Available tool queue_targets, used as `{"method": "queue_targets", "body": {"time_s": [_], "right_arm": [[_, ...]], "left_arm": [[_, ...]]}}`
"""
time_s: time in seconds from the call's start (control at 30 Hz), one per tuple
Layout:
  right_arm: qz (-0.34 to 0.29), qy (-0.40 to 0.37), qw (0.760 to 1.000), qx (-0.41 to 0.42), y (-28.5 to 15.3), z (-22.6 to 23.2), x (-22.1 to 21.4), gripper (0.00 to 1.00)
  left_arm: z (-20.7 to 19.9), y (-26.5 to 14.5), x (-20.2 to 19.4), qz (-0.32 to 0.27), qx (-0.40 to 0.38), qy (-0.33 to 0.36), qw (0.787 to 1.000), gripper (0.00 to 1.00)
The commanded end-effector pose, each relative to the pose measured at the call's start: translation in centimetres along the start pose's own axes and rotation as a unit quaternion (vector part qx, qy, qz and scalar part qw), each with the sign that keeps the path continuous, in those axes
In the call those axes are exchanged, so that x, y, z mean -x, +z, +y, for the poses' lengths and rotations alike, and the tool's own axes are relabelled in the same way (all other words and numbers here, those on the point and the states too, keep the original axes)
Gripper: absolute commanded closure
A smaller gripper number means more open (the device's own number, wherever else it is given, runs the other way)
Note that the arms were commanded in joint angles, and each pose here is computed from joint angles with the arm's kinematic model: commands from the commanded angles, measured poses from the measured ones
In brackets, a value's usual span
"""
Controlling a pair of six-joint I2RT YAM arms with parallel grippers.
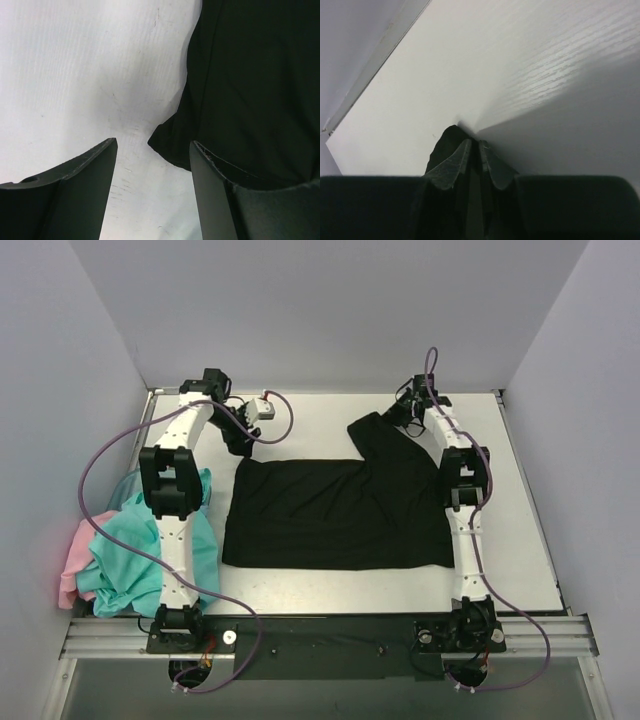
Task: Fold and stack the t-shirts
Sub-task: Grap the side of the flattened tshirt furthest away from the robot with both arms
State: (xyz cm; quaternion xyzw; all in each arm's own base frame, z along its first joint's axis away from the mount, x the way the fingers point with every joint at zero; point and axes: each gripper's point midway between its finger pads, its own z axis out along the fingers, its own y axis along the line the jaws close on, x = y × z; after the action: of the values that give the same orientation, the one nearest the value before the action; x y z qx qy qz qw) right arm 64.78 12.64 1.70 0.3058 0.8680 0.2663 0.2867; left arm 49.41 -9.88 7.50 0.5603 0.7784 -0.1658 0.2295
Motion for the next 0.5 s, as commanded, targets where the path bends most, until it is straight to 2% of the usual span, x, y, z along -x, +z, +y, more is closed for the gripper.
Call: {"method": "queue_targets", "body": {"time_s": [0.0,0.03,0.1,0.17,0.2,0.3,0.47], "right_arm": [[-0.039,-0.106,0.993,0.027,-5.1,4.5,2.1,0.81],[-0.039,-0.124,0.991,0.015,-5.5,4.2,1.9,0.66],[-0.056,-0.214,0.975,-0.011,-7.2,4.6,2.0,0.56],[-0.053,-0.327,0.943,-0.036,-8.2,4.3,1.2,0.50],[-0.058,-0.353,0.933,-0.049,-8.7,4.3,1.2,0.47],[-0.024,-0.418,0.903,-0.094,-9.2,2.1,0.7,0.44],[0.018,-0.469,0.866,-0.175,-8.8,-2.1,1.1,0.44]], "left_arm": [[-0.3,-0.9,1.9,-0.030,-0.014,0.026,0.999,0.30],[-0.2,-1.1,2.1,-0.034,-0.008,0.024,0.999,0.30],[0.2,-1.2,2.3,-0.038,0.005,0.022,0.999,0.30],[0.3,-1.3,2.3,-0.038,0.014,0.028,0.999,0.30],[0.2,-1.0,1.9,-0.034,0.013,0.025,0.999,0.30],[0.4,-1.1,1.8,-0.030,0.020,0.037,0.999,0.30],[0.8,-1.2,1.6,-0.022,0.022,0.042,0.999,0.30]]}}
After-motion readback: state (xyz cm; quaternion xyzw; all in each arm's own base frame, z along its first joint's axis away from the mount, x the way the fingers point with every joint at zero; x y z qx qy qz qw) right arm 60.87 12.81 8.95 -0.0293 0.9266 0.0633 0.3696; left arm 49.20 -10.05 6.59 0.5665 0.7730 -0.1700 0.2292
